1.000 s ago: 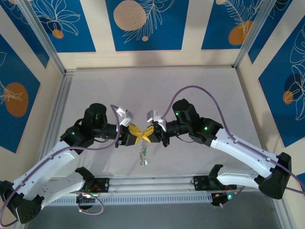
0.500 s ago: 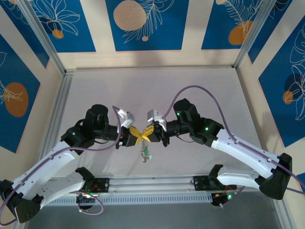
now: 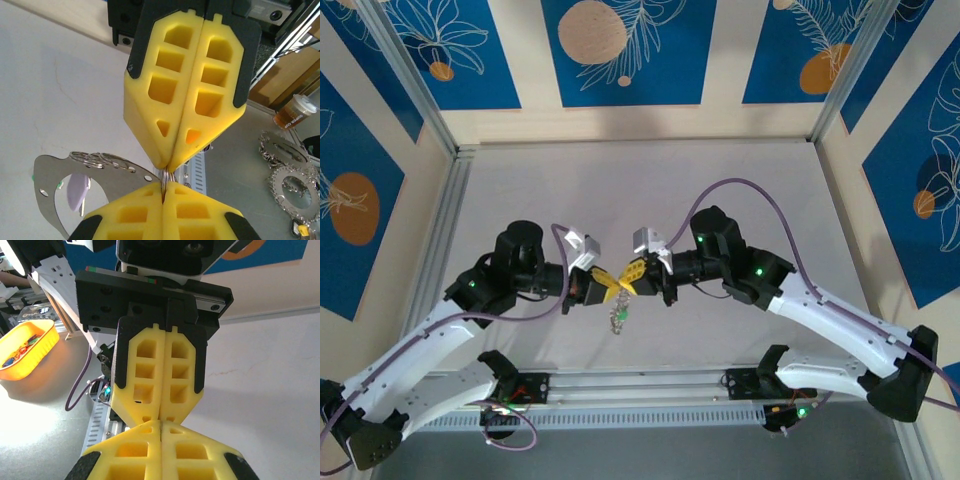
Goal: Put the keys on the keyring
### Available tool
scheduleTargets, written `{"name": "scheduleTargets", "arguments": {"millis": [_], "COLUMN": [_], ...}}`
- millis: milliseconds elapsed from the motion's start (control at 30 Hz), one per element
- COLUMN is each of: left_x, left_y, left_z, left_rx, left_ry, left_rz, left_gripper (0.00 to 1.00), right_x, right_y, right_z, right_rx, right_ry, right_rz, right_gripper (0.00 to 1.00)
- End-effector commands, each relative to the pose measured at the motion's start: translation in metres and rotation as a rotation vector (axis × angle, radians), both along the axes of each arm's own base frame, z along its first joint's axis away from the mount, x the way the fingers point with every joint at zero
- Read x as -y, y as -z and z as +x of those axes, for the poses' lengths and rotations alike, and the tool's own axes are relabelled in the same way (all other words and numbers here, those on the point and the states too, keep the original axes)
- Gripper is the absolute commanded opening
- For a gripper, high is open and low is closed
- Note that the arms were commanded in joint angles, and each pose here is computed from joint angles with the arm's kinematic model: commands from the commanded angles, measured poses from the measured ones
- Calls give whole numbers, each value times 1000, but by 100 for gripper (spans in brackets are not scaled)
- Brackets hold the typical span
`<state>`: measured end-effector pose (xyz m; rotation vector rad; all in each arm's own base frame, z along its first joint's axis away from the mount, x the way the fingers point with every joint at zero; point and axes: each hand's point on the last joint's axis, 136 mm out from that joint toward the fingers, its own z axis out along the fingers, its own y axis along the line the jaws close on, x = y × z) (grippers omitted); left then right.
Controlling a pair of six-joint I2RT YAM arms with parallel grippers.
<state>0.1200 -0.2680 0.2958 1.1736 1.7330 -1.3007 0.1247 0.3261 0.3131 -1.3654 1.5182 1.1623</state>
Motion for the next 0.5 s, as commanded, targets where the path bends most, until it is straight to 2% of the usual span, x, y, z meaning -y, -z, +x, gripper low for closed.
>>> {"name": "scheduleTargets", "arguments": {"millis": [0,100,367,467], "left_x": [0,0,-1,-2], "left_y": [-13,-14,-20,-25], "left_z": [-5,-4,-7,-8], "left_rx": [35,37,68,95], "left_ry": [13,6,8,8], "left_rz": [-60,-63,-101,-131], "left_gripper": [0,0,0,0], "right_x": [5,9,20,22], "right_y": [-20,-22,-16,-9], "right_z": [-8,-5,-4,-4], "right_rx": [21,17,-58,-93], "right_ry": [-21,3,33,31], "right_rz": [61,71,77,62], "right_gripper": [11,24,40,42]}}
